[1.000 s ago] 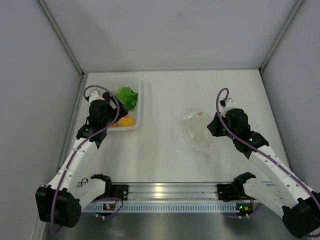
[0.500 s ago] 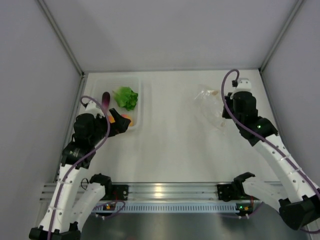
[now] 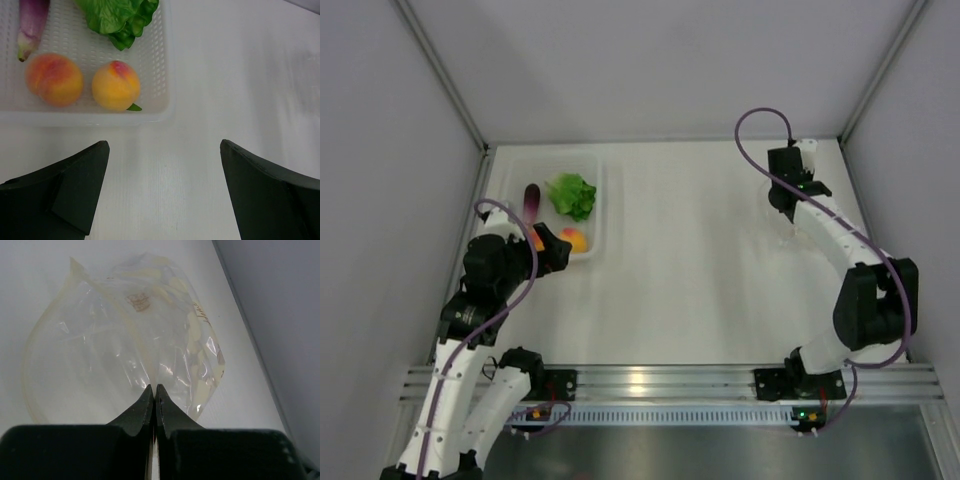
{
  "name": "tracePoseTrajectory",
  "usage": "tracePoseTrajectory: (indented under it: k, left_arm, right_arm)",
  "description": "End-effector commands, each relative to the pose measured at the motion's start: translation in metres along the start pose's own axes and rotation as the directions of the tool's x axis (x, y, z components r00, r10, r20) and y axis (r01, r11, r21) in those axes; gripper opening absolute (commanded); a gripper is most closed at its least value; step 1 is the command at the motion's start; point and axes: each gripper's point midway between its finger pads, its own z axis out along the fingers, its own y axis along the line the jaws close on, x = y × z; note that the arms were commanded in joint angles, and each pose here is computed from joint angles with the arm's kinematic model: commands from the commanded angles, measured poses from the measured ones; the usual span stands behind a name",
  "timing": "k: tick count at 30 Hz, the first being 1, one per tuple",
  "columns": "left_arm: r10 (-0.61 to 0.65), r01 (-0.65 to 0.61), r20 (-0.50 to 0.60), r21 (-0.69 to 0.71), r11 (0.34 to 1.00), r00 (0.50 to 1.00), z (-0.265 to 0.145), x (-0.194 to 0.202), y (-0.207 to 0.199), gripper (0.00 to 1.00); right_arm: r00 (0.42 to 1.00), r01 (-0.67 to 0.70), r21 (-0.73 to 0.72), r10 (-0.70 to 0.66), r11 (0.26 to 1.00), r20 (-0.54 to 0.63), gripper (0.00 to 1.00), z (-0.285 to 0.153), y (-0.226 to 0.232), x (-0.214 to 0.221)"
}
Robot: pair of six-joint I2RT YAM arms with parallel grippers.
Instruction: Open the zip-top bag and remove the fake food
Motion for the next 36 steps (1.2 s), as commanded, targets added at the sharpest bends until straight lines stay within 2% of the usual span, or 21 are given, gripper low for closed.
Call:
tracePoseTrajectory:
  k: [1, 5, 7, 8, 12, 13, 17, 20, 23, 25, 26, 27, 28, 29, 31, 36]
  left_arm:
    - [0.017, -0.017, 0.018, -0.01, 1.0, 1.0, -0.004, 0.0, 0.004, 0.98]
    - [0.01, -0.008, 0.058, -0.024, 1.0, 0.998, -0.01, -0.005, 0.007, 0.98]
    - [0.009, -0.007, 0.066, -0.023, 1.0, 0.998, -0.012, -0.005, 0.007, 0.98]
    - [0.009, -0.007, 0.07, -0.025, 1.0, 0.997, -0.012, -0.006, 0.007, 0.98]
    - [0.008, -0.003, 0.094, -0.054, 0.999, 0.996, -0.015, -0.009, 0.012, 0.98]
    - [0.007, -0.001, 0.102, -0.059, 0.998, 0.995, -0.016, -0.01, 0.013, 0.98]
    - [0.0, 0.013, 0.14, -0.092, 0.996, 0.99, -0.02, -0.015, 0.02, 0.98]
    - [-0.005, 0.022, 0.15, -0.114, 0.993, 0.989, -0.02, -0.017, 0.024, 0.98]
    - [-0.002, 0.023, 0.151, -0.138, 0.99, 0.989, -0.018, -0.018, 0.028, 0.98]
    - [0.011, 0.014, 0.156, -0.159, 0.987, 0.988, -0.018, -0.02, 0.032, 0.98]
    - [0.014, 0.015, 0.165, -0.173, 0.985, 0.986, -0.019, -0.022, 0.035, 0.98]
    - [0.018, 0.014, 0.171, -0.184, 0.983, 0.985, -0.02, -0.024, 0.036, 0.98]
    - [0.024, 0.011, 0.175, -0.196, 0.981, 0.984, -0.02, -0.025, 0.039, 0.98]
    - [0.023, 0.016, 0.181, -0.21, 0.978, 0.983, -0.021, -0.027, 0.042, 0.98]
    - [0.026, 0.011, 0.182, -0.204, 0.979, 0.983, -0.022, -0.027, 0.042, 0.98]
    - [0.02, 0.026, 0.187, -0.244, 0.97, 0.982, -0.021, -0.029, 0.052, 0.98]
  right_arm:
    - [0.991, -0.057, 0.071, 0.048, 0.996, 0.124, 0.0, 0.004, -0.001, -0.05]
    - [0.997, 0.012, 0.058, -0.016, 0.998, 0.07, 0.04, 0.021, 0.032, -0.034]
    - [0.998, 0.035, 0.048, -0.038, 0.998, 0.051, 0.12, 0.026, 0.048, -0.031]
    - [0.998, 0.057, 0.033, -0.058, 0.998, 0.04, 0.21, 0.023, 0.06, -0.026]
    - [0.998, 0.065, -0.065, -0.064, 0.996, 0.022, 0.33, 0.011, 0.1, -0.023]
    - [0.998, 0.061, -0.087, -0.059, 0.994, 0.019, 0.4, 0.007, 0.106, -0.023]
    - [0.998, 0.058, -0.155, -0.052, 0.986, 0.04, 0.54, -0.022, 0.12, -0.033]
    - [0.997, 0.037, -0.221, -0.02, 0.974, 0.078, 0.65, -0.051, 0.116, -0.048]
    - [0.994, 0.033, -0.305, -0.001, 0.952, 0.106, 0.86, -0.084, 0.106, -0.055]
    - [0.989, 0.055, -0.405, 0.005, 0.913, 0.147, 0.94, -0.116, 0.098, -0.059]
    - [0.99, 0.073, -0.427, -0.015, 0.901, 0.138, 0.96, -0.118, 0.096, -0.043]
    - [0.983, 0.053, -0.48, 0.04, 0.876, 0.18, 0.98, -0.142, 0.084, -0.05]
    - [0.976, 0.044, -0.513, 0.072, 0.857, 0.204, 0.99, -0.152, 0.083, -0.05]
    - [0.979, 0.046, -0.525, 0.067, 0.85, 0.194, 0.99, -0.152, 0.08, -0.031]
    - [0.958, 0.008, -0.561, 0.153, 0.828, 0.24, 0.99, -0.177, 0.054, -0.034]
    - [0.931, -0.024, -0.517, 0.208, 0.855, 0.301, 0.99, -0.196, -0.007, -0.006]
